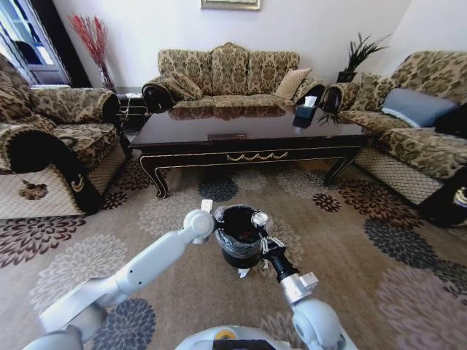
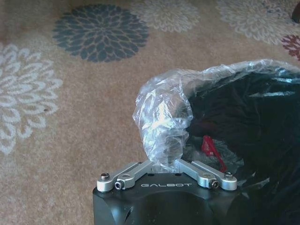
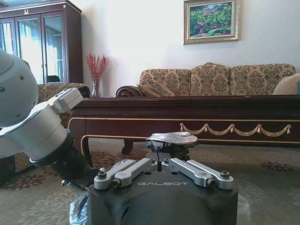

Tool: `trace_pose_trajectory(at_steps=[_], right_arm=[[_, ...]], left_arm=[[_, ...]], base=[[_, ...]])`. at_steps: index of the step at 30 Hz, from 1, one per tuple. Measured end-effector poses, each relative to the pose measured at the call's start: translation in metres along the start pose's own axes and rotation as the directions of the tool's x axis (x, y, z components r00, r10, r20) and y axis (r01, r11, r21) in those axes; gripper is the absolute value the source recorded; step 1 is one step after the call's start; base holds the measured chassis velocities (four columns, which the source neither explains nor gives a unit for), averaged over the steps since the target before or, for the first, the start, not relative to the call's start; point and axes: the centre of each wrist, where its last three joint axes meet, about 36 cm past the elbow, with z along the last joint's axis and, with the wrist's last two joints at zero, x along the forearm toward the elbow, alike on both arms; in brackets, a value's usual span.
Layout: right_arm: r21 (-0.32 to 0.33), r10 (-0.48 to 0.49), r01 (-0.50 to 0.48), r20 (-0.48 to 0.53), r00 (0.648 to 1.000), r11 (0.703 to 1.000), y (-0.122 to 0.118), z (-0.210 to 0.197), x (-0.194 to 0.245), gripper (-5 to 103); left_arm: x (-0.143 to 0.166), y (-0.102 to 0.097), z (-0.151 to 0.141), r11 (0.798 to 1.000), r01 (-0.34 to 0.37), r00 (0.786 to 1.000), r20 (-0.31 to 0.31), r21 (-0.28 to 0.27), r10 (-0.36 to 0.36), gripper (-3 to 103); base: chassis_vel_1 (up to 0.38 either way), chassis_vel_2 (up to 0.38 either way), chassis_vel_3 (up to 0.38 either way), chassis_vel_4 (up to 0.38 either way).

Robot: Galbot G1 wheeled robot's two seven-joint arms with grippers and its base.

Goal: Move to the front of the table and pick up the trash from the floor, then place it into the trash bin.

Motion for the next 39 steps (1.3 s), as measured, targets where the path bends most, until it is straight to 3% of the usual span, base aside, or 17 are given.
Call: trace_pose_trajectory(at_steps=[4,6,8,12,15,18,20,24,26,32,34,35,39], right_arm=[[0.01,-0.014,0.014,-0.01,1.0,1.0,0.005,0.002,0.003,-3],[0.017,-0.022,0.022,-0.017,1.0,1.0,0.007,0.004,0.006,2],[0.016,-0.023,0.023,-0.02,1.0,1.0,0.008,0.004,0.007,7],[0.011,-0.028,0.029,-0.026,0.999,1.0,0.01,0.006,0.009,28],[0.006,-0.028,0.028,-0.026,0.999,1.0,0.011,0.006,0.009,34],[0.002,-0.029,0.029,-0.024,0.999,1.0,0.013,0.006,0.008,50],[0.001,-0.028,0.028,-0.022,0.999,1.0,0.013,0.006,0.008,50],[-0.013,-0.009,0.009,-0.007,1.0,1.0,0.013,0.006,0.006,72],[-0.018,0.001,-0.001,-0.002,1.0,1.0,0.012,0.005,0.005,77],[-0.037,0.042,-0.041,0.028,0.999,0.998,0.006,0.002,0.002,97],[-0.05,0.07,-0.068,0.033,0.997,0.996,0.004,0.002,0.0,99],[-0.05,0.07,-0.068,0.033,0.997,0.996,0.004,0.002,0.0,99],[-0.066,0.139,-0.137,0.024,0.99,0.988,-0.01,0.011,-0.004,100]], left_arm=[[0.002,-0.005,0.001,1.0,-0.01,1.0,0.003,-0.004,0.01,0],[0.004,-0.005,0.002,1.0,-0.012,1.0,0.005,-0.005,0.012,0],[0.004,-0.005,0.002,1.0,-0.012,1.0,0.005,-0.006,0.012,0],[0.006,0.004,0.007,1.0,-0.001,1.0,0.004,0.007,0.001,0],[0.007,0.008,0.012,1.0,0.001,1.0,-0.001,0.014,-0.001,0],[0.008,0.015,0.016,1.0,0.007,1.0,-0.002,0.025,-0.007,0],[0.009,0.018,0.018,1.0,0.01,1.0,-0.001,0.029,-0.01,0],[0.012,0.038,0.024,0.998,0.029,1.0,0.006,0.063,-0.029,0],[0.015,0.044,0.025,0.997,0.035,0.999,0.009,0.076,-0.035,0],[0.029,0.088,0.029,0.985,0.073,0.996,0.036,0.158,-0.08,0],[0.032,0.11,0.036,0.975,0.101,0.993,0.037,0.199,-0.11,0],[0.032,0.11,0.036,0.975,0.101,0.993,0.037,0.199,-0.11,0],[0.037,0.144,0.056,0.959,0.157,0.985,0.037,0.237,-0.171,0]], base=[[0.0,0.0,0.0,0.0],[0.0,0.0,0.0,0.0],[0.0,0.0,0.0,0.0],[0.0,0.0,0.0,0.0],[0.0,0.0,0.0,0.0],[0.0,0.0,0.0,0.0],[0.0,0.0,0.0,0.0],[0.0,0.0,0.0,0.0],[0.0,0.0,0.0,0.0],[0.0,0.0,0.0,0.0],[0.0,0.0,0.0,0.0],[0.0,0.0,0.0,0.0],[0.0,0.0,0.0,0.0]])
